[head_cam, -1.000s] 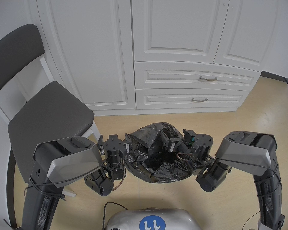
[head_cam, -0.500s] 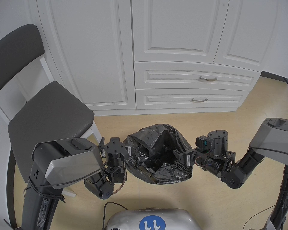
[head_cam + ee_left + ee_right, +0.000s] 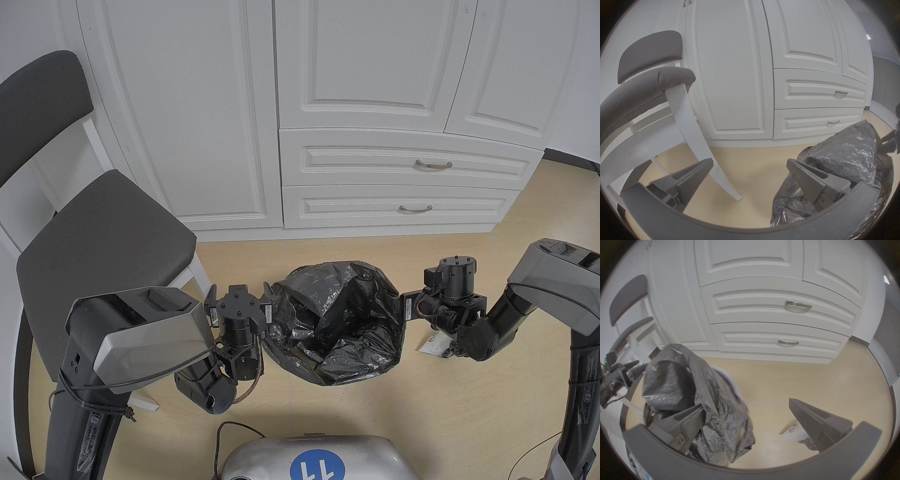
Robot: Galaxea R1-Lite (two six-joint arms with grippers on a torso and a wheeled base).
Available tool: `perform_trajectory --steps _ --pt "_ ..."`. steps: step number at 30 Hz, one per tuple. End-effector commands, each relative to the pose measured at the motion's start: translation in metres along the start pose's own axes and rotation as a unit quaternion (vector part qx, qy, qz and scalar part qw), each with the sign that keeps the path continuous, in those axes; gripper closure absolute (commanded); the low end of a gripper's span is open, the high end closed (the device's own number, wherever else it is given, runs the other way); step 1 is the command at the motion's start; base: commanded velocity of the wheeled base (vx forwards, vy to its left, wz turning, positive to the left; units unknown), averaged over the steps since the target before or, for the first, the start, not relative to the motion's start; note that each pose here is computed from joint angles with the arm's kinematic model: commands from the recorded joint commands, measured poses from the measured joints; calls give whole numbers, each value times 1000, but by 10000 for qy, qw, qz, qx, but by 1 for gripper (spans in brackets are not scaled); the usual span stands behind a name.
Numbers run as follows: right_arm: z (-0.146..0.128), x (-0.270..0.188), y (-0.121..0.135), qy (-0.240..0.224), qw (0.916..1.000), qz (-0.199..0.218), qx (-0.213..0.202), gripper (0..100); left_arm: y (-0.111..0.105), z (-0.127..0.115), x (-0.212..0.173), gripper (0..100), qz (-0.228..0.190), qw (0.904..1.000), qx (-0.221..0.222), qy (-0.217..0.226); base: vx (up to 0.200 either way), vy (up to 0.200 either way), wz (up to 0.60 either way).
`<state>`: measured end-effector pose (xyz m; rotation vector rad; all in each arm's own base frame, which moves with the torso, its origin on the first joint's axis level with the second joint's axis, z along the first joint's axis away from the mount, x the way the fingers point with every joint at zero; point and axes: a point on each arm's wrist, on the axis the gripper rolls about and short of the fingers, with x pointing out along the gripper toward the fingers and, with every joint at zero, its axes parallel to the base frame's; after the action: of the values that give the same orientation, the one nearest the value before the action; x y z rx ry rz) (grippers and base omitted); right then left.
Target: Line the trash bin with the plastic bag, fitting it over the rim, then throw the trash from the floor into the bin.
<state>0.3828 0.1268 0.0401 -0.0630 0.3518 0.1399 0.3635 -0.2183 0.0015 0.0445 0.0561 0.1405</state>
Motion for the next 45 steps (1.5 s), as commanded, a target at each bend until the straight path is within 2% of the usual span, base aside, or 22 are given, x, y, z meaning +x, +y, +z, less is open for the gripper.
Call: perform_trajectory --steps 1,3,5,6,9,12,18,25,30,31,34,36,39,41,42,45 --pt "-21 26 -7 181 9997 -155 68 0 0 1 2 0 10 10000 -28 -26 0 0 0" --pt "-22 38 -10 99 9991 -304 260 0 1 0 3 0 33 10000 -29 -25 0 0 0" --pt "-22 39 -10 82 9990 -326 294 0 1 0 3 0 33 10000 -24 -19 0 0 0" --pt "-21 50 -10 -34 9979 -389 507 0 0 -2 5 0 41 10000 -19 -13 0 0 0" --pt "-22 58 -10 -92 9969 -399 675 0 0 -3 6 0 41 10000 -24 -19 0 0 0" --pt "-22 76 -8 -313 9926 -401 1105 0 -1 -7 8 0 48 10000 -20 -13 0 0 0" --pt "-19 92 -7 -574 9843 -540 1579 0 -2 -9 9 0 48 10000 -15 -7 0 0 0" --pt "-28 99 0 -558 9836 -479 1647 0 -3 -12 10 0 48 10000 -10 -1 0 0 0" --pt "-7 85 4 -726 9816 -401 1720 0 -4 -11 9 0 33 10000 -22 -8 0 0 0" --pt "9 68 6 -799 9813 -328 1723 0 -4 -11 7 0 10 10000 2 9 0 0 0" --pt "23 50 11 -847 9814 -236 1707 0 -4 -11 5 0 -59 10000 43 37 0 0 0" --pt "40 23 13 -873 9824 -106 1648 0 -1 1 -4 0 -726 9973 69 73 0 0 0" --pt "49 1 16 -846 9846 -21 1532 0 0 18 -11 0 -1457 9890 152 223 0 0 0" --pt "53 -8 16 -827 9866 -3 1409 0 1 27 -14 0 -1781 9826 267 445 0 0 0" --pt "53 -9 16 -827 9867 -4 1401 0 1 28 -14 0 -1804 9821 274 459 0 0 0" --pt "53 -22 18 -658 9914 36 1132 0 -1 32 -14 0 -2291 9705 297 689 0 0 0"
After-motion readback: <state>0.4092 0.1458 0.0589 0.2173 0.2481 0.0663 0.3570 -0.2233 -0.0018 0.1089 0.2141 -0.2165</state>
